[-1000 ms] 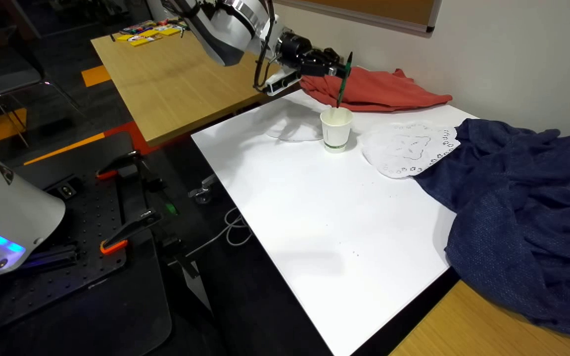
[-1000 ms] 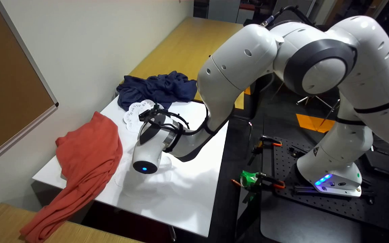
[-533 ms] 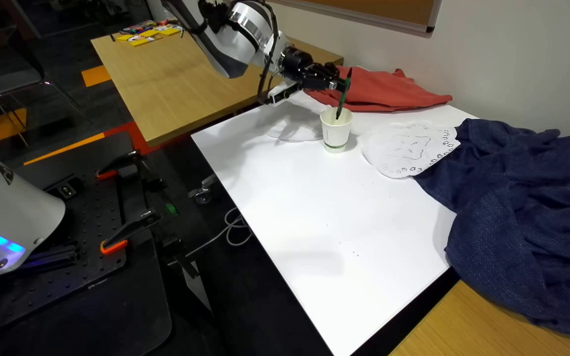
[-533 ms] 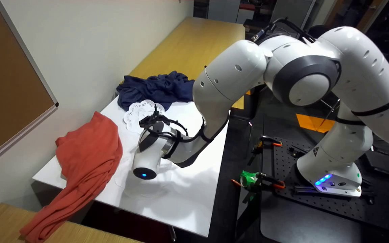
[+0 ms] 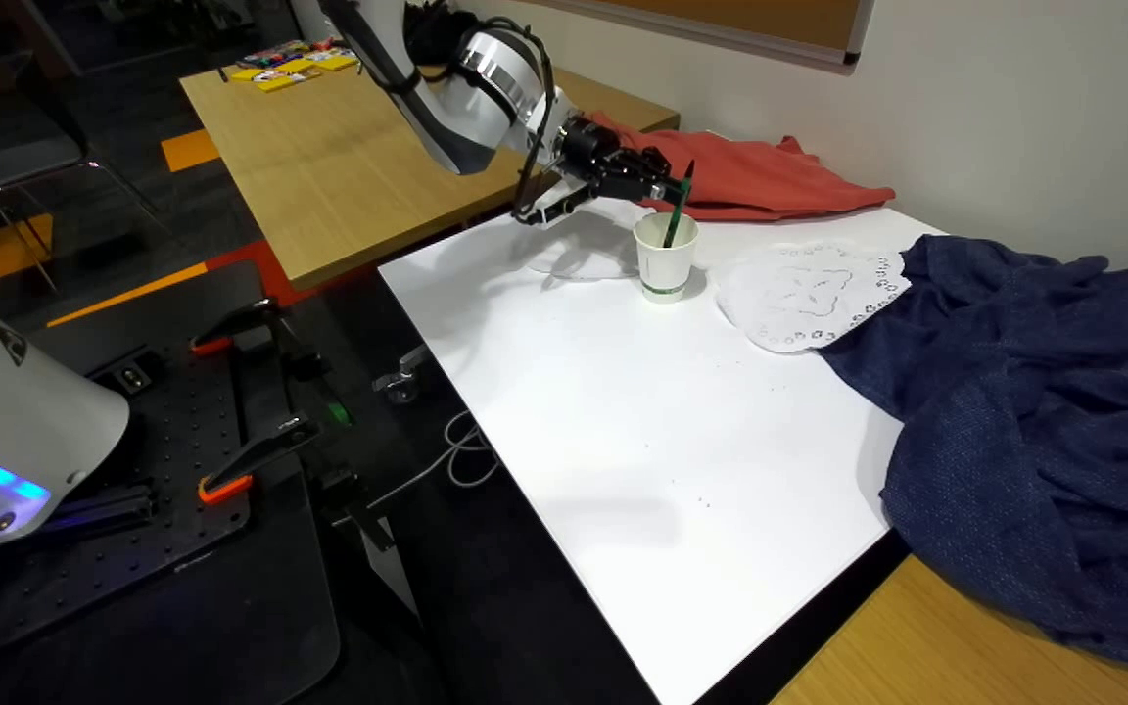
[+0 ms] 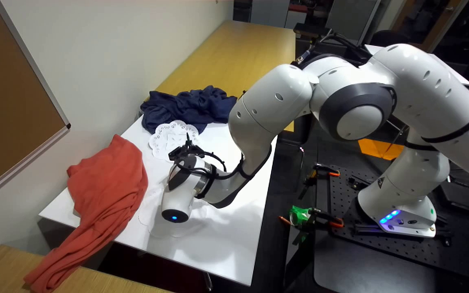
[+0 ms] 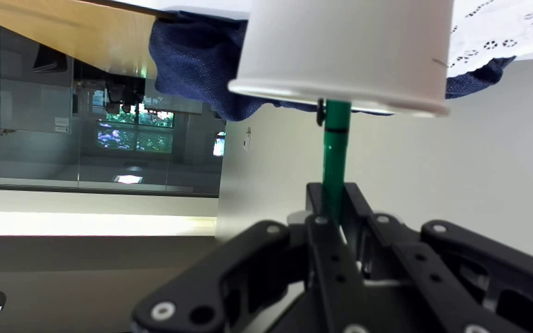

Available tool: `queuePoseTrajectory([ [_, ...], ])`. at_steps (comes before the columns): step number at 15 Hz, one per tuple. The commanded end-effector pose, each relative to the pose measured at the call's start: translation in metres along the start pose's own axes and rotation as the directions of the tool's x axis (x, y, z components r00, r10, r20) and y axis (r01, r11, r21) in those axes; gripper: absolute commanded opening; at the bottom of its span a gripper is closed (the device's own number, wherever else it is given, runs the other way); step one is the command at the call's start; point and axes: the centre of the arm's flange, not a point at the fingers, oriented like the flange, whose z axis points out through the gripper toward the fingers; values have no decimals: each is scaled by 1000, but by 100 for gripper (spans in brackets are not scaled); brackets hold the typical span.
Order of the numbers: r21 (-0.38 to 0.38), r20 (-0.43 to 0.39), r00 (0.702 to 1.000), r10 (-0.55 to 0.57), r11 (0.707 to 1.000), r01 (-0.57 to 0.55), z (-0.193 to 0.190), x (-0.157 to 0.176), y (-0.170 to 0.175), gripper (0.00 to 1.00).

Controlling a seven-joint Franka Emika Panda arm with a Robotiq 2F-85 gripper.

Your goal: Get the pen from the table and put it in the white cup

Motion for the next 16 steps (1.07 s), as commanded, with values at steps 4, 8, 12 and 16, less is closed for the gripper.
queuePoseTrajectory([
  [4,-29,-1,1000,-25,999,25,0,-8,-12,3],
  [8,-37,1,1000,-31,999,32,-1,-10,-12,44],
  [12,-42,-3,1000,-30,999,29,-4,-3,-12,75],
  [16,-44,-18,1000,-1,999,0,-10,14,-6,100],
])
